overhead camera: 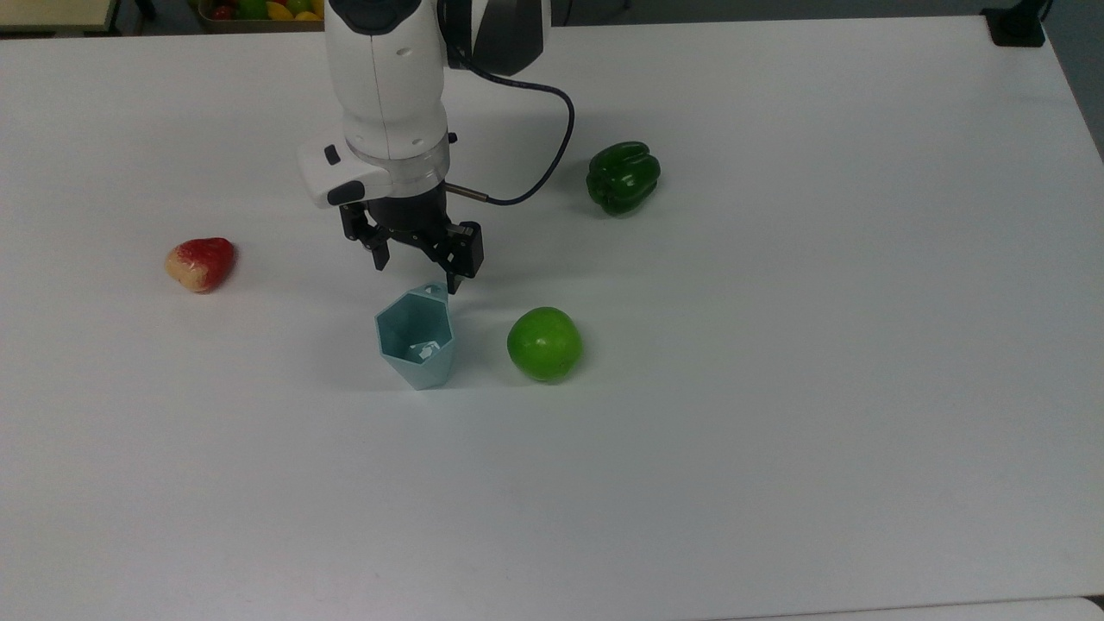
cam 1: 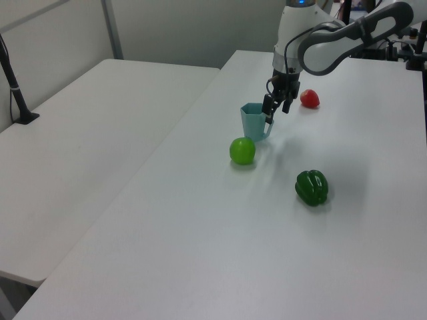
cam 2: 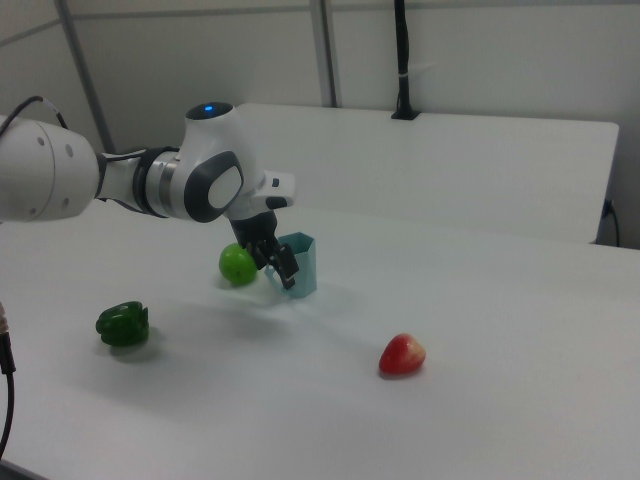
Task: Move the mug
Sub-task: 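Close the gripper on the light-blue mug's rim, then lift and carry the mug toward the green bell pepper, then lower the mug onto the table beside the green pepper and release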
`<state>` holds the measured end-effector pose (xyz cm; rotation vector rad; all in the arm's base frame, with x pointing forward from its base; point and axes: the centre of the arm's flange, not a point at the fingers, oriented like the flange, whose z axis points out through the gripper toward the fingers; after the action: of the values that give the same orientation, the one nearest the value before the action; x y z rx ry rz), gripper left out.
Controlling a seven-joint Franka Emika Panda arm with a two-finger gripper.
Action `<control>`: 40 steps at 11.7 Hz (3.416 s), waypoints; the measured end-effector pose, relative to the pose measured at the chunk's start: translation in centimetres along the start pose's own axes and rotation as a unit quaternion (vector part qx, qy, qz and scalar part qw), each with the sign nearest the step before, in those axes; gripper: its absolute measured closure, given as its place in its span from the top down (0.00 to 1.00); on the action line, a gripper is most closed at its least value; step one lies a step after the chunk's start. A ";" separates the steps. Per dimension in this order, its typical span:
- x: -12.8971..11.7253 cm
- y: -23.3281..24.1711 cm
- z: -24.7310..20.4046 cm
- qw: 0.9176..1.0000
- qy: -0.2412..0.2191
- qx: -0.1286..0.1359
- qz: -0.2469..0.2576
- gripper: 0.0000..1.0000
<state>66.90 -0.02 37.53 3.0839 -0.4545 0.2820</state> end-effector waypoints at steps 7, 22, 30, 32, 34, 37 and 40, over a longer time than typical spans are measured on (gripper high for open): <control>0.0 -1.4 2.9 1.000 0.011 0.012 0.003 0.50; -2.1 0.0 -7.2 1.000 0.005 -0.004 -0.018 0.23; -15.3 1.6 -4.9 0.995 -0.066 -0.030 -0.074 0.23; -15.8 1.7 -4.0 0.994 -0.071 -0.030 -0.075 0.23; -15.8 1.2 -3.1 0.996 -0.061 -0.026 -0.066 0.23; -15.9 0.2 -1.5 0.996 -0.061 -0.023 -0.064 0.27; -16.0 0.1 -1.0 0.996 -0.066 -0.025 -0.062 0.49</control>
<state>51.59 4.44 35.64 3.0771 -0.2651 0.0645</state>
